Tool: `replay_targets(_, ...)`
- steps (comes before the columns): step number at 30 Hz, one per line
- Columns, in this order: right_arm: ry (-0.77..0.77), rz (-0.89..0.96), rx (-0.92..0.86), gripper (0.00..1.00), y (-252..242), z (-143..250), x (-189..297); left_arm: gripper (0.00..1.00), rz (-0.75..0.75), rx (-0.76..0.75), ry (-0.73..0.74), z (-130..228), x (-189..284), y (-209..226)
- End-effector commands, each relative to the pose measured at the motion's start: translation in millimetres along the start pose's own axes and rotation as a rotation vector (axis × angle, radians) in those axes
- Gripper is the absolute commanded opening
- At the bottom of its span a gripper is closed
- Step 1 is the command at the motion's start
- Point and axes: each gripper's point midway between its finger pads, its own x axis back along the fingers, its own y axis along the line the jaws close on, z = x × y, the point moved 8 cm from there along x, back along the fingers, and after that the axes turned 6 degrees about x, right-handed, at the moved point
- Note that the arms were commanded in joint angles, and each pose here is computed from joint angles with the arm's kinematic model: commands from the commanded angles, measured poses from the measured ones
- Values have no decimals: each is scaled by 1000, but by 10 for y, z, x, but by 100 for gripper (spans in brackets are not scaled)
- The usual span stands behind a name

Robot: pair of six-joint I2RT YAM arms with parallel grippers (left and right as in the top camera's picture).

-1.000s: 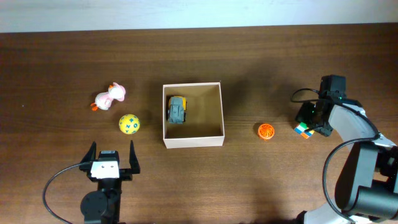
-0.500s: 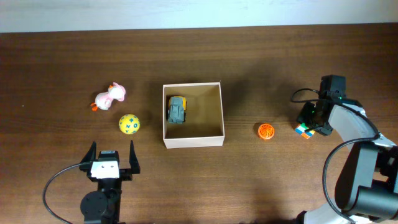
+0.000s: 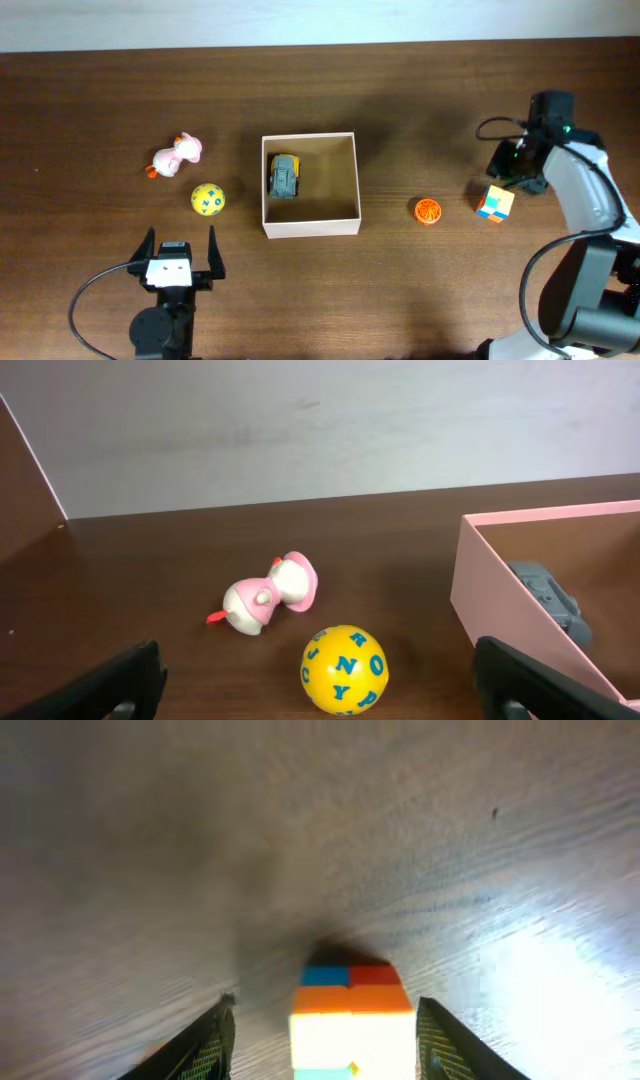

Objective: Pack container
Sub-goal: 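Lift the held cube with the right gripper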

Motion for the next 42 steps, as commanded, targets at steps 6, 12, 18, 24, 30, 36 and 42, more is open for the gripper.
replay_targets(6, -13, -18, 164, 64, 63, -45, 68, 99, 3, -16, 0, 8, 3, 0)
replay_targets(12, 33, -14, 243, 65, 45, 89, -36, 99, 3, -16, 0, 8, 3, 0)
replay_targets(18, 62, -14, 263, 69, 26, 220, -170, 99, 3, -16, 0, 8, 3, 0)
replay_targets(24, 82, -11, 260, 74, 0, 322, -280, 99, 3, -16, 0, 8, 3, 0)
replay_targets(30, 113, -2, 260, 74, -14, 377, -373, 99, 3, -16, 0, 8, 3, 0)
replay_targets(36, 142, -1, 260, 74, -16, 409, -480, 99, 3, -16, 0, 8, 3, 0)
replay_targets(42, 169, 0, 239, 74, -17, 449, -605, 99, 3, -16, 0, 8, 3, 0)
